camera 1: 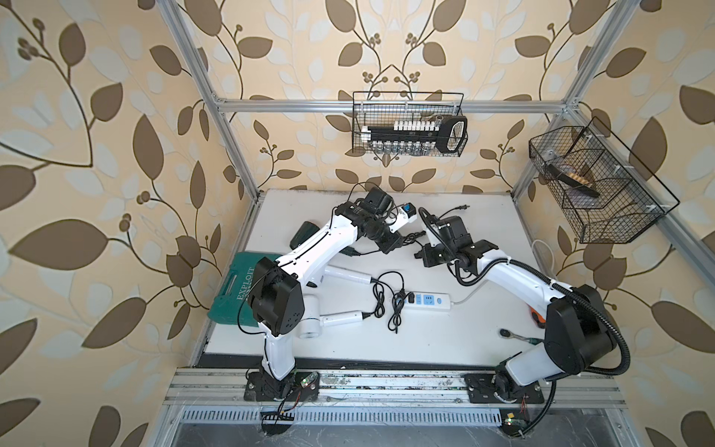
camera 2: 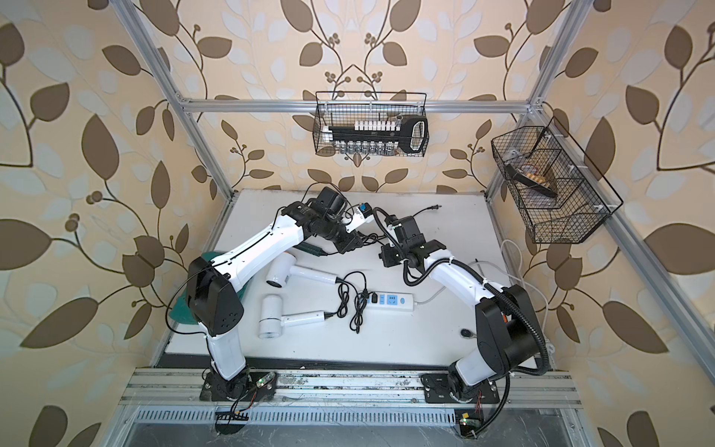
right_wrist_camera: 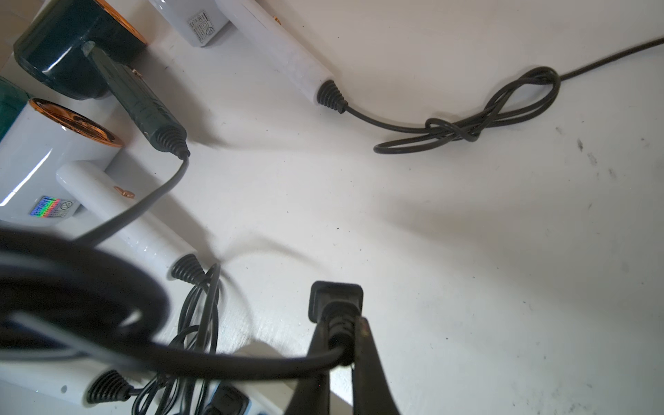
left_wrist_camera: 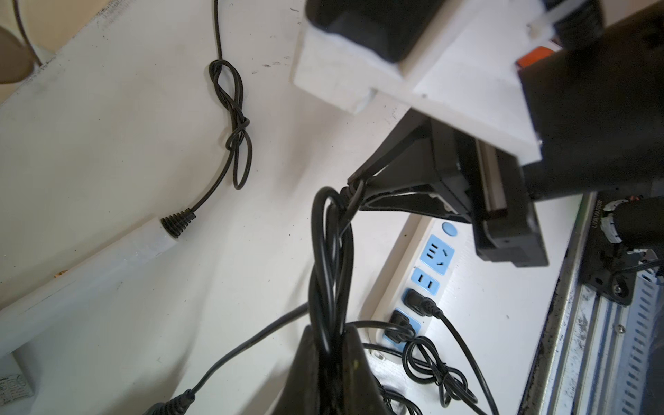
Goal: Charge the blow dryers
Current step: Pick up the plug from the center of the board, then insert the plug into the socket.
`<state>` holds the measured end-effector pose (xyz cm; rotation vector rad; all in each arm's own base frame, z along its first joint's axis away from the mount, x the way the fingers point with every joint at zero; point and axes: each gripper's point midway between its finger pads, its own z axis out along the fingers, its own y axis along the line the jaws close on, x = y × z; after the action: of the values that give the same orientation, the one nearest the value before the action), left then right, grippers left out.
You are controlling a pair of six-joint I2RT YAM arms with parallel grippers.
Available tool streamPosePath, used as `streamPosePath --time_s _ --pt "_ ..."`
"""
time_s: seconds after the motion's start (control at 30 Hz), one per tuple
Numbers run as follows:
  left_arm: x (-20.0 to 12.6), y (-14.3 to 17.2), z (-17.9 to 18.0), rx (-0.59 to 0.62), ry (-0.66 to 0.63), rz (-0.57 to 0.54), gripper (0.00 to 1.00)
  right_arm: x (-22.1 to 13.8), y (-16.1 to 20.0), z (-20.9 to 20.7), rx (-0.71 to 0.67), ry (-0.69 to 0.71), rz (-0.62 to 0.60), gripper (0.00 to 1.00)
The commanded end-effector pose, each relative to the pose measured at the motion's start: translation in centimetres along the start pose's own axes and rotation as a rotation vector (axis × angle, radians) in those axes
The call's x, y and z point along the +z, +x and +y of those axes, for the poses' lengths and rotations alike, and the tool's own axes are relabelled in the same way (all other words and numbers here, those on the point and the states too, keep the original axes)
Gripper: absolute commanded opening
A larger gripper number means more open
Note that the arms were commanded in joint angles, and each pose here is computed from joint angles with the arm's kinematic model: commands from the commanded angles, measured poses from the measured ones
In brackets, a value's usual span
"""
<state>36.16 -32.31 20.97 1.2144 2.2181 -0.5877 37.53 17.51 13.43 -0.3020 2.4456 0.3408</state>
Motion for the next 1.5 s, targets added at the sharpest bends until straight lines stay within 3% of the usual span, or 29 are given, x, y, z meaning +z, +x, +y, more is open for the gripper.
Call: streamPosePath --time_s 0.0,0.2,0.37,0.53,0.87,1.2,1.47 --pt "-0.9 -1.7 0.7 0.011 -0.059 -0.058 0.1 -1.1 0.9 -0.8 0.041 0.039 0.021 0.0" --pt "1.2 -1.9 3.0 -0.073 -0.092 -0.032 0.07 -1.9 1.5 -1.0 0.103 0.051 0.047 0.0" --pt "2.1 -2.3 4.7 -0.157 -0.14 0.014 0.31 -1.6 1.7 -0.7 0.156 0.002 0.037 0.0" --pt "0.5 -3.8 5.3 -0.217 -0.189 -0.033 0.51 -0.8 2.6 -0.6 0.161 -0.007 0.073 0.0" --pt "-1.3 -1.8 2.9 -0.357 -0.134 -0.059 0.5 -1.4 4.5 -0.6 0.139 -0.023 0.11 0.0" --pt "-6.5 1.2 -0.7 -0.411 -0.117 -0.194 0.51 -3.5 6.4 -2.0 0.198 -0.017 0.129 0.0" --pt "-7.6 4.4 -2.9 -0.419 -0.07 -0.153 0.51 -4.2 6.7 -3.3 0.232 0.004 0.118 0.0"
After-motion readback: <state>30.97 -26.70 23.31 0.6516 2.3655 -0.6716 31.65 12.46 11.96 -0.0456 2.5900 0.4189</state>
